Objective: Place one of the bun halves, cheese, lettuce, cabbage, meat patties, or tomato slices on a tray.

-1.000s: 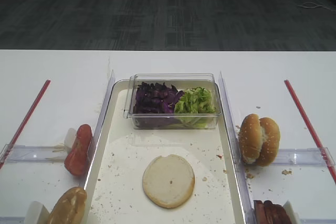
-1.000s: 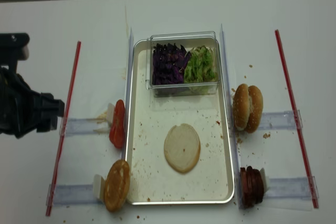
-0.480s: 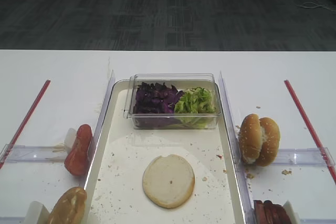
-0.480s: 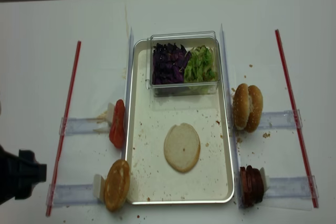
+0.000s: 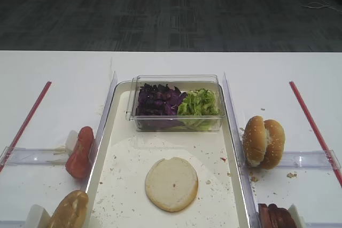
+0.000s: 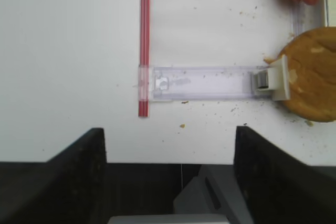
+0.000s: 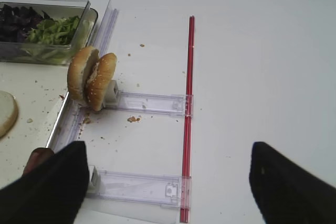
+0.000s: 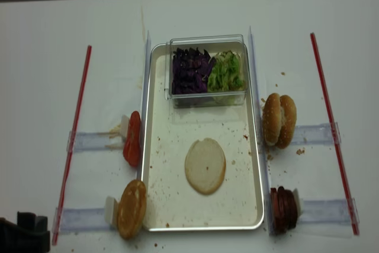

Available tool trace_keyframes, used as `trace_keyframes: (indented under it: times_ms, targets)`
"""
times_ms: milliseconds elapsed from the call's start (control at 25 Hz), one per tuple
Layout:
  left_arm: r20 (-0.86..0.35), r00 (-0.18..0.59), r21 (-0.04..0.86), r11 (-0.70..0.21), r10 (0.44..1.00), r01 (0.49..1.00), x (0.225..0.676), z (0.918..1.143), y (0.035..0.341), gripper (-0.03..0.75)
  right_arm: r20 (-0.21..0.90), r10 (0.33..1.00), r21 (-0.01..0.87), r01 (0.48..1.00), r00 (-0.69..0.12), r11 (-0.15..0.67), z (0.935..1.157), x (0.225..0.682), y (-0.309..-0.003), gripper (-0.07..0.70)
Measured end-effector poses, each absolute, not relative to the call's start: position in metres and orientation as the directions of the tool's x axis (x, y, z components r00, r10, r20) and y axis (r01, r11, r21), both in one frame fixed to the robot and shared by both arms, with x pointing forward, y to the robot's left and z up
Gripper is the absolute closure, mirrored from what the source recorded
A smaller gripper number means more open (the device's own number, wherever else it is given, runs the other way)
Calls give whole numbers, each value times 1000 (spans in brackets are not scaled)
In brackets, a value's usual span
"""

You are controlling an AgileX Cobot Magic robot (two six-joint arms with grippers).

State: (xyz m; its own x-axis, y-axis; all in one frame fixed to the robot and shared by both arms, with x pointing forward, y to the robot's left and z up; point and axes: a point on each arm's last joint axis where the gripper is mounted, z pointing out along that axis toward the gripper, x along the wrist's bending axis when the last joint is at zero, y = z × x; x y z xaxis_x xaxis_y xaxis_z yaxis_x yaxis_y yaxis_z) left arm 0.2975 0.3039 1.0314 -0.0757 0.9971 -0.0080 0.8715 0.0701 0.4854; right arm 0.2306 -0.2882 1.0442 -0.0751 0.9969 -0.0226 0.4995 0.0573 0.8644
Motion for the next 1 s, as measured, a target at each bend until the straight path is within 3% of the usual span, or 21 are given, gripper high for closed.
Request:
trace_keyframes:
  times_ms: [360, 1000]
  targets:
    - [-20, -31, 613, 37, 999, 789, 277, 1038, 302, 210, -23, 997, 864, 499, -75, 57, 1044, 231, -288, -17]
    - [-33, -20, 830, 39, 999, 557, 229, 1041, 303, 210, -23, 997, 865, 498, -75, 57, 1044, 231, -288, -17]
